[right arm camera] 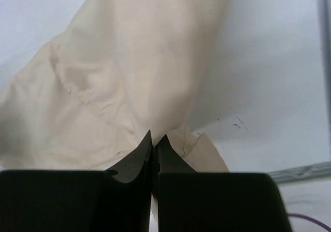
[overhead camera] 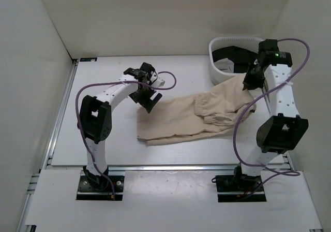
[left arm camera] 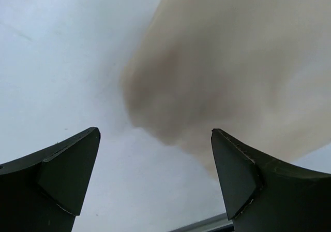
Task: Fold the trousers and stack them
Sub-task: Fold the trousers
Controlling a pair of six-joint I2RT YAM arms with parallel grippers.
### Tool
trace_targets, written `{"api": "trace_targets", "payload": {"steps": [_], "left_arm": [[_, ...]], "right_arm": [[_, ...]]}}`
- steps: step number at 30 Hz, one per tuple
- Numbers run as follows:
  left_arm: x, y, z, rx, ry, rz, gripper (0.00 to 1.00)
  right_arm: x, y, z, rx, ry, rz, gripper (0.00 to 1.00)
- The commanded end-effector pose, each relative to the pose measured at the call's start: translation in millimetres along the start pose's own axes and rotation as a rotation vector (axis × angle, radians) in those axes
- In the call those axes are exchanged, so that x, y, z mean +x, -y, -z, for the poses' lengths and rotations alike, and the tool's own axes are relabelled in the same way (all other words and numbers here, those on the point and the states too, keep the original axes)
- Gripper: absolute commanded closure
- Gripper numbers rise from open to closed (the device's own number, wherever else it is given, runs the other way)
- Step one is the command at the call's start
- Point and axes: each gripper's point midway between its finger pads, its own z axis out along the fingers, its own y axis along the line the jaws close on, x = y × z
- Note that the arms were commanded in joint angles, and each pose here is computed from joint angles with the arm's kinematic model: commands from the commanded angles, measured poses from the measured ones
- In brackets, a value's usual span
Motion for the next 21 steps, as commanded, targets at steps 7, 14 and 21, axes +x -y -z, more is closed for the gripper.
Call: {"api": "trace_targets", "payload": {"steps": [7, 14, 21], "left_arm": [[35, 30, -45, 0.190, -0.139, 0.037, 0.00], [86, 8, -79, 0.184, -0.213, 0.135, 0.49], [84, 10, -92, 0.243, -0.172, 0.123, 0.78]], "right_arm": [[103, -106, 24, 0.177, -0.156, 0.528, 1.00], [142, -225, 35, 0.009, -0.031, 0.702, 1.00], [179, -287, 34, -0.258, -0.059, 0.734, 1.00]]}}
